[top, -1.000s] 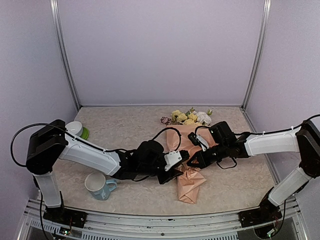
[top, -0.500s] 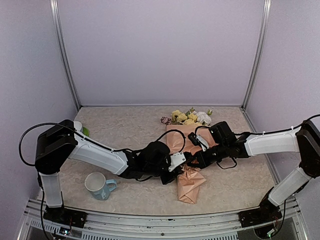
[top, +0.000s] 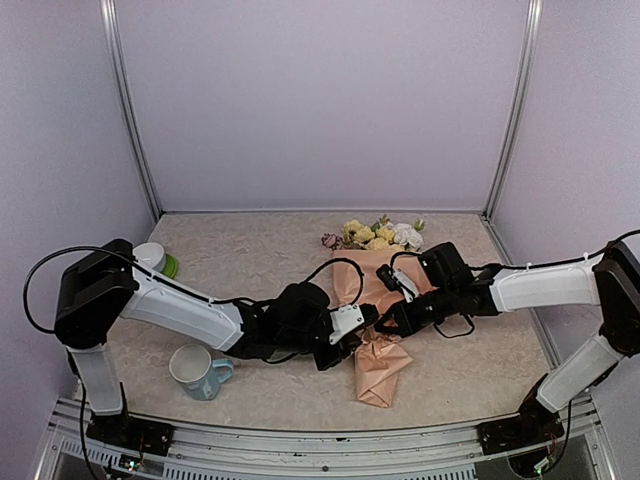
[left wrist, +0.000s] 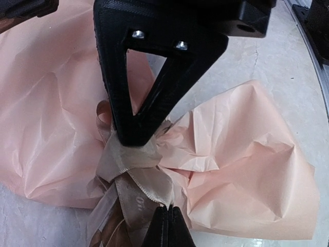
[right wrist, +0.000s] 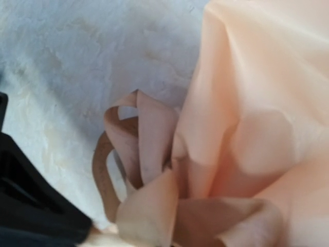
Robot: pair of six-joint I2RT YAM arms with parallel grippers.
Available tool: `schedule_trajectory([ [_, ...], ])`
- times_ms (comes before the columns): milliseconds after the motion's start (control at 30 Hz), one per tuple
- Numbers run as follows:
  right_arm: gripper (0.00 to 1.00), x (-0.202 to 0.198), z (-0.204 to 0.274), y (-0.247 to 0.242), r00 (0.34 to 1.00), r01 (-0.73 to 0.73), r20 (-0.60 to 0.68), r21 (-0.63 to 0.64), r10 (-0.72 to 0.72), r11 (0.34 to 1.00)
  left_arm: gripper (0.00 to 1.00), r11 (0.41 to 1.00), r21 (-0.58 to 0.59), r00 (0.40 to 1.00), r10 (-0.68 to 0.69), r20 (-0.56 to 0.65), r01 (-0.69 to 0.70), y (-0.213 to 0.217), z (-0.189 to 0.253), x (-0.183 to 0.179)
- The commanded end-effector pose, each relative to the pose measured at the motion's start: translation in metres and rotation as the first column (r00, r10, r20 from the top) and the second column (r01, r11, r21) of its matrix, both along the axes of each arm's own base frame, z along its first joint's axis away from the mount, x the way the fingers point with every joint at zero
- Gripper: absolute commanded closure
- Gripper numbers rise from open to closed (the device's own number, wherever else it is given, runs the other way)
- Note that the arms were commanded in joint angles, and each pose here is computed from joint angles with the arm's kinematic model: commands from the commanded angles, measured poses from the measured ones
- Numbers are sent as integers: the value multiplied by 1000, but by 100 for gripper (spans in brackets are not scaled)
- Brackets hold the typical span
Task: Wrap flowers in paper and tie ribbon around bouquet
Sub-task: Tie the half-tied ribbon around the folded bouquet.
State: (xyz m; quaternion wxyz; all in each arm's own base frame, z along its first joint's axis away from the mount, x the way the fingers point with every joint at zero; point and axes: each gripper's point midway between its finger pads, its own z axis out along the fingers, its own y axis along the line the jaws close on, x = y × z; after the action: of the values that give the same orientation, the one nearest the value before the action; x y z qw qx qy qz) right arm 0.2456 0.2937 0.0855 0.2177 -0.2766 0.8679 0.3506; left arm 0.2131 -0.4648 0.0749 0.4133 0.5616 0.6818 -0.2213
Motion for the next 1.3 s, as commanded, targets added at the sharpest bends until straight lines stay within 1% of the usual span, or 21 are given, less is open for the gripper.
schedule_trajectory([
  [0,98,-7,19,2,999,-44,14,58,44,997,100,997,-61,998,-51,-25,49,4,20,-17],
  [67,89,-13,28,6,997,-79,16,98,78,992,100,997,-59,998,-52,-32,50,7,18,-20],
  [100,86,-15,32,7,996,-91,17,115,90,989,100,997,-57,998,-52,-37,49,7,17,-21],
  [200,81,-15,45,4,996,-83,29,140,80,987,100,998,-51,998,-49,-50,46,8,13,-22],
  [333,79,-1,55,-10,999,7,51,138,-14,990,100,999,-42,998,-34,-49,32,8,9,-19],
  [400,76,9,52,-16,995,72,55,100,-78,992,100,999,-39,998,-32,-51,30,6,8,-18],
  [500,63,15,39,-15,994,105,24,79,-107,991,100,999,-39,998,-37,-52,35,5,8,-19],
  [567,56,15,25,-13,993,116,-7,56,-116,992,100,999,-37,998,-35,-50,33,5,8,-19],
  [633,55,17,14,-13,991,133,-27,36,-132,991,100,999,-35,998,-33,-51,31,5,7,-18],
  [733,59,19,4,-12,989,138,-51,20,-136,990,100,999,-28,998,-32,-51,31,5,5,-18],
  [867,62,17,4,-4,992,111,-69,58,-106,992,100,1000,-6,998,-25,-55,25,5,-2,-16],
  [1000,69,13,-5,1,991,92,-103,76,-84,993,100,1000,-3,998,-25,-59,25,5,-4,-16],
  [1033,73,12,-6,1,991,90,-108,76,-82,993,100,1000,-1,998,-23,-56,23,5,-4,-15],
  [1100,84,11,-8,1,990,89,-113,75,-80,993,100,1000,-3,998,-23,-55,22,5,-3,-16],
  [1167,91,11,-7,0,990,92,-110,68,-84,993,100,1000,-3,998,-25,-54,25,6,-2,-16],
  [1233,100,13,-6,-3,990,102,-100,56,-96,993,100,999,-5,998,-33,-57,32,6,0,-18],
  [1267,100,13,-3,-4,990,109,-92,53,-104,993,98,999,-10,998,-36,-59,36,7,2,-19],
])
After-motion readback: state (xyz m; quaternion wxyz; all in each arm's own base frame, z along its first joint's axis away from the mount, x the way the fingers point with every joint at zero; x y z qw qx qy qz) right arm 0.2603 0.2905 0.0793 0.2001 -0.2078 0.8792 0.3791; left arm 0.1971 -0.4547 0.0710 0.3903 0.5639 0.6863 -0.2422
